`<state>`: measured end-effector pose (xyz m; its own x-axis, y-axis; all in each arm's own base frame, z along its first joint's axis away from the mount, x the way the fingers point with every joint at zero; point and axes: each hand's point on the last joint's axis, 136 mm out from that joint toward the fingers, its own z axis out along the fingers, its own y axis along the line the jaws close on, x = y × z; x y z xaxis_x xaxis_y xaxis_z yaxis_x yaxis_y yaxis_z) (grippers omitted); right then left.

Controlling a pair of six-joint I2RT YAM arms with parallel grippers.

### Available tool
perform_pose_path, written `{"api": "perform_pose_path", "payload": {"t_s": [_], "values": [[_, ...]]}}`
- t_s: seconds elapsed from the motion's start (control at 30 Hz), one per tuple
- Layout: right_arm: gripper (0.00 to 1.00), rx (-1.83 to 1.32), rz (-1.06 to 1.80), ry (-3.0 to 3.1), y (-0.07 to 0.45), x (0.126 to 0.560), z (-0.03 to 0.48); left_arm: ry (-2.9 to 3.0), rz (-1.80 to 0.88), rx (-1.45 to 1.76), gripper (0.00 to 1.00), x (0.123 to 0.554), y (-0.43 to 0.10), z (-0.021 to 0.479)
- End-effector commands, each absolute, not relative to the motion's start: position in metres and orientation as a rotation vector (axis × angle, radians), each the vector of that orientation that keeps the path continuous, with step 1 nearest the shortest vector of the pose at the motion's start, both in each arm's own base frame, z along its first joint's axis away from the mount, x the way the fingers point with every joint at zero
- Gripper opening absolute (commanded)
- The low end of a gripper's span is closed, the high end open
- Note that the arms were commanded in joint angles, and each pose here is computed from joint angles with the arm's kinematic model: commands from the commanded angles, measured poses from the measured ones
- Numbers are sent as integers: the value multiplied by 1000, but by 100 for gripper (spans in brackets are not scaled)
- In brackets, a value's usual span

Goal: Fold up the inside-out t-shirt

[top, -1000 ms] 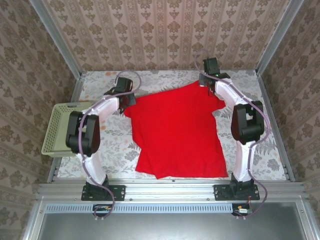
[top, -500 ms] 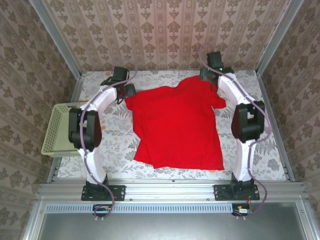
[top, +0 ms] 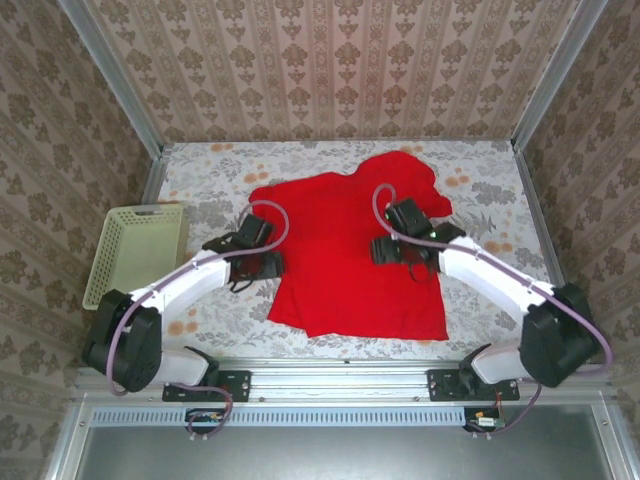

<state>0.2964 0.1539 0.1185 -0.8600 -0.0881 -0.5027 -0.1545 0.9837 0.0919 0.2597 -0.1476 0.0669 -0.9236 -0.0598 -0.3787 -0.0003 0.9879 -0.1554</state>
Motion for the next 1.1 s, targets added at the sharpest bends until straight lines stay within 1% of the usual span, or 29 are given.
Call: {"api": "perform_pose_path", "payload": {"t_s": [0.0,0.17,0.27,0.43,0.53,0.7,0.77,0.87,0.97,1.07], "values": [[72,-163,270,2648,166,256,111,2749,-269,-67,68,243,-156,61],[71,-302,323,2677,194,210,87,2786,-265,-74,61,224,-158,40],[70,-377,378,2665,218,196,76,2796,-274,-79,55,218,-161,33],[69,-552,369,2665,255,173,62,2819,-264,-70,45,209,-164,24],[68,-602,392,2662,269,165,60,2828,-257,-74,38,205,-164,18],[65,-655,327,2702,276,161,39,2841,-244,-92,25,198,-161,11],[63,-676,287,2713,278,160,34,2841,-244,-102,22,196,-159,11],[58,-693,222,2723,278,163,27,2832,-250,-104,17,195,-158,11],[48,-706,165,2731,275,164,21,2828,-251,-104,13,193,-156,12],[36,-705,126,2726,270,166,21,2826,-243,-105,8,192,-154,13]]}}
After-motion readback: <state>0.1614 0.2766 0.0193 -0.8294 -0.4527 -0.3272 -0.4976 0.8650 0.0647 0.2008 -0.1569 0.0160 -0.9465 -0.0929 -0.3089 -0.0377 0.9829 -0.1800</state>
